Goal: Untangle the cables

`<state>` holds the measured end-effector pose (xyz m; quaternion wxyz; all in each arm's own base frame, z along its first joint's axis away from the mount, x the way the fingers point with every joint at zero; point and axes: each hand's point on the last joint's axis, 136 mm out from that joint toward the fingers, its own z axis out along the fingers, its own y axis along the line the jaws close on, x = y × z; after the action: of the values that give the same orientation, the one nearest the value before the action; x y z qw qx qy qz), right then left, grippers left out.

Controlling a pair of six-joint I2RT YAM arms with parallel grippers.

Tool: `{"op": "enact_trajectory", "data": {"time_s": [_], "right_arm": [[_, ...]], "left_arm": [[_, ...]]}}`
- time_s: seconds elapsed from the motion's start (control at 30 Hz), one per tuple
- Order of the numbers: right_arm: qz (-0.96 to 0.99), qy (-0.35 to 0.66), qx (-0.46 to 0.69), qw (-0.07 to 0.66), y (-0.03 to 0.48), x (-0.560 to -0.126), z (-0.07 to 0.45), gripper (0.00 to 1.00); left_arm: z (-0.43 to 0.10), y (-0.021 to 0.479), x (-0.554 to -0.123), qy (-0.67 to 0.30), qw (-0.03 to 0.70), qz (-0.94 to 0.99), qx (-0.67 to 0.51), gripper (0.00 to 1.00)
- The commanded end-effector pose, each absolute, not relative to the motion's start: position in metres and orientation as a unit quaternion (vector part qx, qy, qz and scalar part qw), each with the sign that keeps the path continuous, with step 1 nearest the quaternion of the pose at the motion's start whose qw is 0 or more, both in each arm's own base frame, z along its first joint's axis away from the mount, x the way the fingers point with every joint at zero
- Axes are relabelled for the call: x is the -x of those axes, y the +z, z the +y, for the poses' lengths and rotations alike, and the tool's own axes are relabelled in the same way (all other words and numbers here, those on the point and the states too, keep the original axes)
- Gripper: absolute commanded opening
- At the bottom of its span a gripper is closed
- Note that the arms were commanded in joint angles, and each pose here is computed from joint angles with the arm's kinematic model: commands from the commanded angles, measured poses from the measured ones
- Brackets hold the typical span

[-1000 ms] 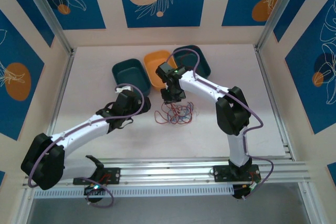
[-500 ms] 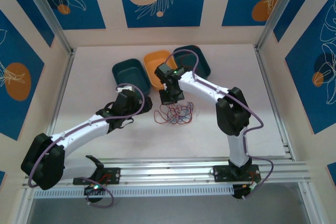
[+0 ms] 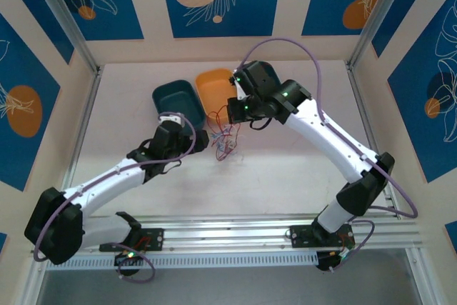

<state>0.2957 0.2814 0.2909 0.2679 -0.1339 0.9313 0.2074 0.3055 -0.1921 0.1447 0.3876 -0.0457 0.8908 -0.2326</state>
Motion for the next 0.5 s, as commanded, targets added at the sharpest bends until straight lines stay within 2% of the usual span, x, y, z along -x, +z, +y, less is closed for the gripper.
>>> {"op": "enact_trajectory", "data": {"time_s": [0.0, 0.2, 0.33, 0.47], "right_arm": [[0.910, 0.241, 0.142, 0.307, 0.326, -0.297, 0.283, 0.00], [0.884, 0.268, 0.148, 0.354, 0.362, -0.295, 0.277, 0.00], [0.880, 0.274, 0.142, 0.361, 0.368, -0.294, 0.273, 0.00], [0.874, 0.293, 0.144, 0.360, 0.370, -0.290, 0.274, 0.00]], "left_arm": [[-0.195, 0.162, -0.306, -0.250, 0.410, 0.877, 0.020, 1.00], [-0.212, 0.193, -0.300, -0.304, 0.457, 0.835, -0.043, 1.00], [-0.235, 0.235, -0.282, -0.384, 0.510, 0.760, -0.123, 1.00], [-0.248, 0.249, -0.275, -0.403, 0.518, 0.735, -0.170, 0.98]]}}
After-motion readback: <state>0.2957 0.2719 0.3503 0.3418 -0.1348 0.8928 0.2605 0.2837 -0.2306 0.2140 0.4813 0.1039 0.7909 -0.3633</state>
